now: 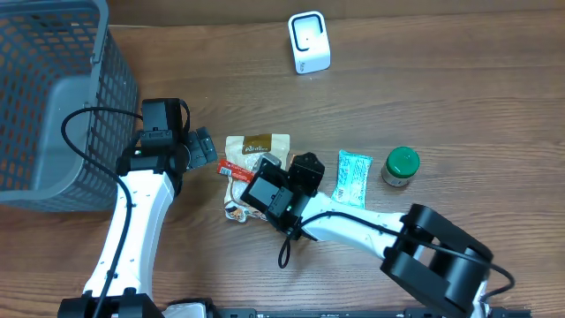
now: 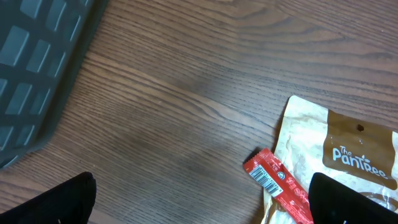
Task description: Scan the item barcode
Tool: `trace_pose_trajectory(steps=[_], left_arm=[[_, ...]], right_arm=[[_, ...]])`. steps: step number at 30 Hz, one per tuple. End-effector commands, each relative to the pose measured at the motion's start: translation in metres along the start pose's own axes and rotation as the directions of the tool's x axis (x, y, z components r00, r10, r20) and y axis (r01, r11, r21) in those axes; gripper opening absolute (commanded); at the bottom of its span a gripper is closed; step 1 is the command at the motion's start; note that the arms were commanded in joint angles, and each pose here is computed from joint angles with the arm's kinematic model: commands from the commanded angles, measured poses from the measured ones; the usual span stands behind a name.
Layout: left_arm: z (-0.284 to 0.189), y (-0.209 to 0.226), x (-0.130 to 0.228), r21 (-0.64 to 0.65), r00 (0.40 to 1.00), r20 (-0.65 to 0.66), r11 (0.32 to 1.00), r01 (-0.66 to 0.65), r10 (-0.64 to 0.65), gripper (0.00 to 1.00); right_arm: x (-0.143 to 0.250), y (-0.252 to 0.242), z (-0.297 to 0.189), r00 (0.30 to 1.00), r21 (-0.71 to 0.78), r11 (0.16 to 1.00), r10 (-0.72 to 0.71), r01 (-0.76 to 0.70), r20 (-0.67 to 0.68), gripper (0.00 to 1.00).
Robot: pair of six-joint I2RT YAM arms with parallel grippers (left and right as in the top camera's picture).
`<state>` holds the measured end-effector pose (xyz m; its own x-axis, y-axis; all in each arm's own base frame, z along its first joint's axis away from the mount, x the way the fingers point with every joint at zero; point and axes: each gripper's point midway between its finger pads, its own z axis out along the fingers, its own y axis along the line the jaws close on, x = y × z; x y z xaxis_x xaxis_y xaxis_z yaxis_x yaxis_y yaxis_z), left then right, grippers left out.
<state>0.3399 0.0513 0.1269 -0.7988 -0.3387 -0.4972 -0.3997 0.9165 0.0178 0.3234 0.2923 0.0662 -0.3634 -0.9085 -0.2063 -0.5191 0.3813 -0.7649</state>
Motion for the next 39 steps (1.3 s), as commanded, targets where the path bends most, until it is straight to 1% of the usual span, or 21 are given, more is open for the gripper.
trace_pose_trajectory(steps=[1,4,5,6,10,14,16,17,18,19,21,23,24,26,30,33,38,39], left_arm=[[-0.002,0.001,-0.005,-0.009,1.000,0.013,1.000,-0.002,0.002,1.00],[-0.002,0.001,-0.005,-0.009,1.000,0.013,1.000,-0.002,0.002,1.00],[-0.002,0.001,-0.005,-0.009,1.000,0.013,1.000,-0.002,0.002,1.00],[-0.002,0.001,-0.005,-0.009,1.000,0.013,1.000,-0.002,0.002,1.00],[-0.002,0.001,-0.005,-0.009,1.000,0.013,1.000,-0.002,0.002,1.00],[-0.002,0.001,-0.005,-0.009,1.000,0.013,1.000,-0.002,0.002,1.00],[-0.002,0.001,-0.005,-0.009,1.000,0.013,1.000,-0.002,0.002,1.00],[-0.002,0.001,-0.005,-0.009,1.000,0.013,1.000,-0.002,0.002,1.00],[-0.002,0.001,-0.005,-0.009,1.000,0.013,1.000,-0.002,0.002,1.00],[-0.002,0.001,-0.005,-0.009,1.000,0.014,1.000,-0.002,0.002,1.00],[-0.002,0.001,-0.005,-0.009,1.000,0.013,1.000,-0.002,0.002,1.00],[-0.002,0.001,-0.005,-0.009,1.000,0.013,1.000,-0.002,0.002,1.00],[-0.002,0.001,-0.005,-0.009,1.000,0.013,1.000,-0.002,0.002,1.00],[-0.002,0.001,-0.005,-0.009,1.000,0.013,1.000,-0.002,0.002,1.00],[-0.002,0.001,-0.005,-0.009,1.000,0.013,1.000,-0.002,0.002,1.00],[-0.002,0.001,-0.005,-0.009,1.000,0.013,1.000,-0.002,0.002,1.00],[-0.002,0.001,-0.005,-0.009,1.000,0.013,1.000,-0.002,0.002,1.00],[-0.002,0.001,-0.005,-0.009,1.000,0.013,1.000,-0.002,0.002,1.00]], right_arm=[[-0.021,-0.028,-0.032,0.984,-0.057,0.988,0.146,-0.140,0.099,0.66],[-0.026,-0.036,-0.047,0.954,-0.145,0.956,0.272,-0.253,0.127,0.82],[-0.026,-0.041,-0.051,0.937,-0.169,0.938,0.324,-0.301,0.129,0.86],[-0.026,-0.046,-0.054,0.920,-0.183,0.920,0.372,-0.347,0.125,0.88],[-0.015,-0.063,-0.052,0.833,-0.226,0.821,0.550,-0.525,0.062,0.88],[0.003,-0.058,-0.037,0.754,-0.318,0.699,0.650,-0.641,-0.090,0.88],[0.015,-0.053,-0.029,0.682,-0.352,0.597,0.702,-0.720,-0.204,0.87],[0.022,-0.052,-0.025,0.627,-0.360,0.527,0.729,-0.770,-0.273,0.87],[0.030,-0.050,-0.020,0.565,-0.361,0.449,0.748,-0.817,-0.349,0.88],[0.035,-0.050,-0.018,0.531,-0.359,0.407,0.752,-0.840,-0.390,0.87],[0.047,-0.051,-0.011,0.466,-0.347,0.329,0.748,-0.878,-0.472,0.83],[0.056,-0.052,-0.007,0.430,-0.345,0.278,0.734,-0.896,-0.525,0.78],[0.061,-0.053,-0.006,0.415,-0.342,0.258,0.727,-0.904,-0.547,0.77],[0.072,-0.056,-0.002,0.385,-0.321,0.232,0.717,-0.918,-0.580,0.75],[0.087,-0.063,0.004,0.352,-0.278,0.225,0.717,-0.934,-0.602,0.75],[0.090,-0.066,0.007,0.348,-0.269,0.228,0.723,-0.936,-0.597,0.76],[0.095,-0.082,0.012,0.348,-0.225,0.266,0.756,-0.937,-0.555,0.77],[0.095,-0.086,0.010,0.345,-0.219,0.267,0.758,-0.939,-0.553,0.79]])
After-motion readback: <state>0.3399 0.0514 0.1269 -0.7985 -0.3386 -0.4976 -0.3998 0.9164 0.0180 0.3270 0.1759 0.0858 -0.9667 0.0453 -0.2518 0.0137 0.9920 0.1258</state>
